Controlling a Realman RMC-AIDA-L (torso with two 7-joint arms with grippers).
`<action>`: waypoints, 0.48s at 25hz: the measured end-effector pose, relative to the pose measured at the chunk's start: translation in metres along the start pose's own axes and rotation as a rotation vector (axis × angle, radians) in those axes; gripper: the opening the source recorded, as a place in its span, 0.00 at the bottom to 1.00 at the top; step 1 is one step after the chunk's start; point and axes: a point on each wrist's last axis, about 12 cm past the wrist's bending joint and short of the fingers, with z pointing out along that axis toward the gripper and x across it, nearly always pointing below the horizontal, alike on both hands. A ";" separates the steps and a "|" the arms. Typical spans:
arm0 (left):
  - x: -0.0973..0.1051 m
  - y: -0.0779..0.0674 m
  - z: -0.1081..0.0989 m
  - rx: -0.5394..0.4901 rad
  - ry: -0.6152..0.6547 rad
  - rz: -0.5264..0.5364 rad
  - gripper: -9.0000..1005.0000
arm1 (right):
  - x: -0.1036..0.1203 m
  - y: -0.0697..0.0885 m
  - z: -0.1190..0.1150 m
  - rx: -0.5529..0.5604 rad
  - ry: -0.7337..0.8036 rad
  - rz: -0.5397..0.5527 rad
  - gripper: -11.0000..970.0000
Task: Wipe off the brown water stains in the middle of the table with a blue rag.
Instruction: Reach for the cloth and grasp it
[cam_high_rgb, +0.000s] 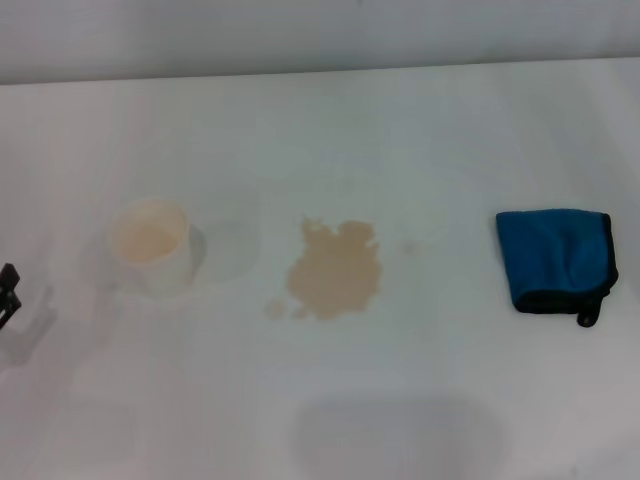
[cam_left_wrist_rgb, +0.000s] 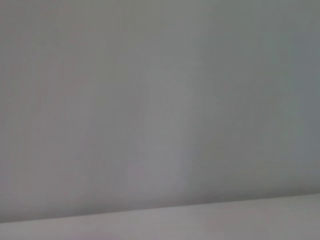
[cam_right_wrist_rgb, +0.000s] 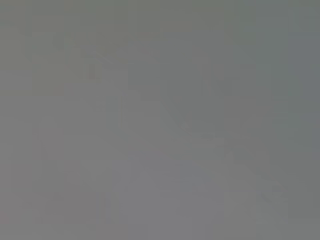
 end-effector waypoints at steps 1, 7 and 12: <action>-0.001 0.000 0.001 0.000 -0.002 0.001 0.87 | -0.008 0.001 0.004 -0.018 0.049 0.038 0.86; -0.004 0.000 0.006 0.009 -0.020 0.006 0.87 | -0.043 0.022 0.037 -0.142 0.389 0.086 0.86; -0.010 -0.001 0.012 0.029 -0.054 0.013 0.87 | -0.060 0.055 0.056 -0.223 0.753 -0.044 0.85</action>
